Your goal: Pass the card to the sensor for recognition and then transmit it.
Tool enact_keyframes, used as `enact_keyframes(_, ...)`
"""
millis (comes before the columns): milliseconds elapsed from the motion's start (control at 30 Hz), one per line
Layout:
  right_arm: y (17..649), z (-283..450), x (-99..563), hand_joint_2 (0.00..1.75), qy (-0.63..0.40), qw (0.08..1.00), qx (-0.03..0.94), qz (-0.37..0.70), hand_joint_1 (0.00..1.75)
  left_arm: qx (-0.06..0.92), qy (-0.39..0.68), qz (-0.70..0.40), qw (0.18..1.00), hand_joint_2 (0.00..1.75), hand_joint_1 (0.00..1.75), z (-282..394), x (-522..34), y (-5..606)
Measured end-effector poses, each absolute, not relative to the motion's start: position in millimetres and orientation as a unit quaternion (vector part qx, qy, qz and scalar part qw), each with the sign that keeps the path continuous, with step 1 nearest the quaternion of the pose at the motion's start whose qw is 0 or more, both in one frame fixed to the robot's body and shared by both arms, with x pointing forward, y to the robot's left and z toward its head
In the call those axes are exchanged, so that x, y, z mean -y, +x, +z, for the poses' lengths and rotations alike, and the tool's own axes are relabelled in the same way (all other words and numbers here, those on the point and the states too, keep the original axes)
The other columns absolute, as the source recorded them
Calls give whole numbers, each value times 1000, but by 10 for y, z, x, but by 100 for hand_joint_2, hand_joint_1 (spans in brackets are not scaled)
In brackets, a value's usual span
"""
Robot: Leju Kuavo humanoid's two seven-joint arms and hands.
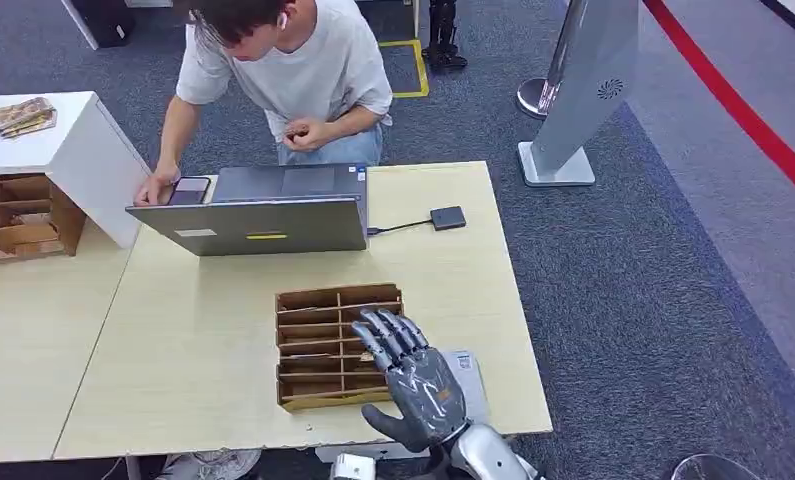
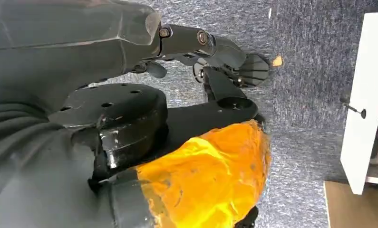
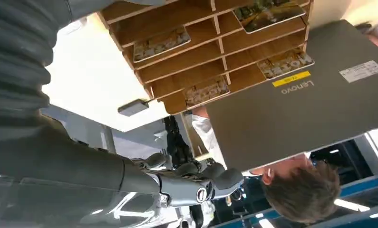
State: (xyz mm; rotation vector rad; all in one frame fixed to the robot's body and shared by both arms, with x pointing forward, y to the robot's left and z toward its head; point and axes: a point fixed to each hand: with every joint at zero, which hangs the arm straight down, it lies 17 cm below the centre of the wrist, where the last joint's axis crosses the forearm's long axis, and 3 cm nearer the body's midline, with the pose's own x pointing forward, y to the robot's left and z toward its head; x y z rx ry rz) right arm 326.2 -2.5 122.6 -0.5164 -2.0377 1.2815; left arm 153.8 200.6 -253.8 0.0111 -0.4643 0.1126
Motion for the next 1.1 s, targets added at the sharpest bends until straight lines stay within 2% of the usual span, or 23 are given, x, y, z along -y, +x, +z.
enact_keyframes(1100, 3408, 706, 16, 175, -211, 384, 730, 525, 0, 229, 2, 42, 973, 0, 0, -2534, -1973, 1554)
